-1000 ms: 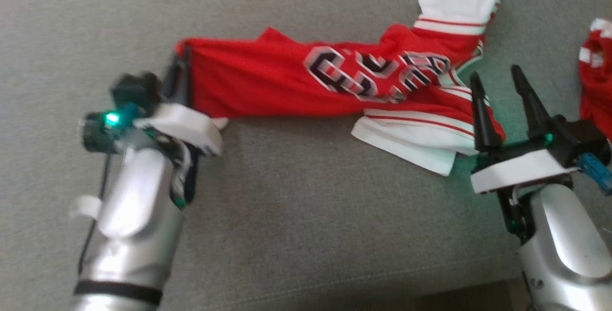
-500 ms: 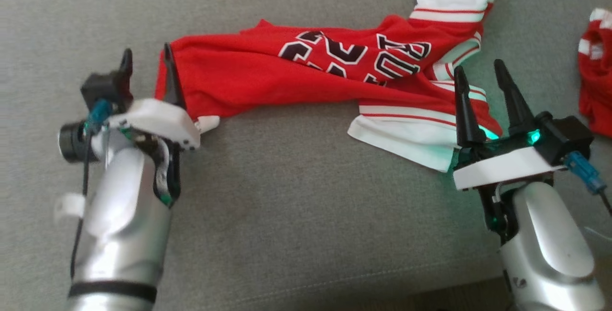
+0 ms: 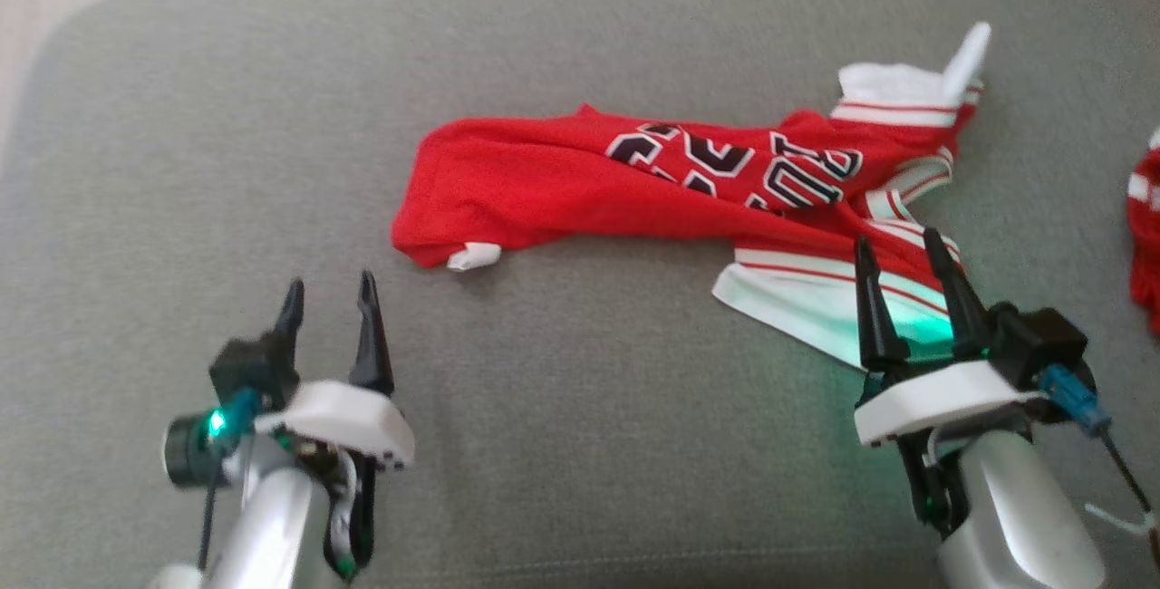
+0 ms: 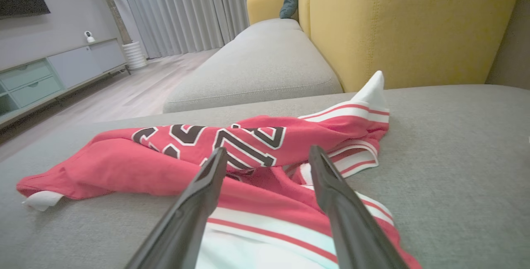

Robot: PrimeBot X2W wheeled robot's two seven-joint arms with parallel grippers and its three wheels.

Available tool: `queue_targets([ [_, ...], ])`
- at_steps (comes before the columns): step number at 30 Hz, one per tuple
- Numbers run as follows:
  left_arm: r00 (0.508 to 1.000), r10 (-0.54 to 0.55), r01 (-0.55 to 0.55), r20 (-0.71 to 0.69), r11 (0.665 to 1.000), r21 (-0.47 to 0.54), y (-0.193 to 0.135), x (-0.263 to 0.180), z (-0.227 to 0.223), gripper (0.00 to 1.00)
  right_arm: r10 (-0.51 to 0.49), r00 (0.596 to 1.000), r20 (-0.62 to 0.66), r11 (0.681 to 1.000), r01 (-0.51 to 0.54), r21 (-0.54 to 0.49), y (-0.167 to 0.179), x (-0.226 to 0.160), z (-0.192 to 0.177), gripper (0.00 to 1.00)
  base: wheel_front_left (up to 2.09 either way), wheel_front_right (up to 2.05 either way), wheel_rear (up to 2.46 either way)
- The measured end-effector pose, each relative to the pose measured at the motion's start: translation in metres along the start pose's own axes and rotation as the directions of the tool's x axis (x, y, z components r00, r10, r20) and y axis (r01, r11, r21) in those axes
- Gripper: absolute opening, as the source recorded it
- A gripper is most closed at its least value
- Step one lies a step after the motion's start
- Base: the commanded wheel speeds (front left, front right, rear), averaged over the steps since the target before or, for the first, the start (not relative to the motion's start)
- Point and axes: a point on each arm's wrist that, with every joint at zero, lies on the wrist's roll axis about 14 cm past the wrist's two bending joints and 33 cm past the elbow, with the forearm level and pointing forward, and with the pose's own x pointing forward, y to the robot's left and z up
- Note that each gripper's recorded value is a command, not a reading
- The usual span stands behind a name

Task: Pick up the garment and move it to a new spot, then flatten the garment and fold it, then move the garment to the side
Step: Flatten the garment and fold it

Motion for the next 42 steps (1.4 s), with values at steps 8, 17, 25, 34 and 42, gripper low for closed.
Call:
queue_targets([
  [8, 0.999, 0.024, -0.024, 0.022, 1.000, -0.005, 0.007, -0.046, 0.003, 1.00, 0.031, 0.999, -0.010, 0.999, -0.031, 0.020, 0.016, -0.019, -0.003, 1.00, 0.00, 0.00, 0.00],
  [17, 0.999, 0.039, -0.039, 0.011, 0.999, -0.008, 0.012, -0.066, -0.003, 1.00, 0.034, 0.999, -0.009, 0.999, -0.034, 0.032, 0.019, -0.027, -0.003, 1.00, 0.00, 0.00, 0.00],
  [25, 0.999, -0.034, 0.033, -0.018, 0.999, -0.022, -0.007, -0.052, -0.010, 1.00, 0.036, 0.998, -0.042, 0.999, -0.034, 0.040, 0.019, -0.023, -0.015, 1.00, 0.00, 0.00, 0.00],
  [34, 0.989, -0.146, 0.146, 0.002, 0.988, -0.044, -0.036, 0.014, 0.001, 1.00, 0.005, 1.000, -0.030, 0.999, -0.004, 0.048, 0.005, 0.002, -0.013, 1.00, 0.00, 0.00, 0.00],
  [42, 0.985, -0.163, 0.158, -0.053, 0.984, -0.088, -0.041, 0.048, -0.020, 1.00, -0.034, 0.999, -0.032, 0.997, 0.037, 0.070, -0.010, 0.011, -0.016, 1.00, 0.00, 0.00, 0.00],
])
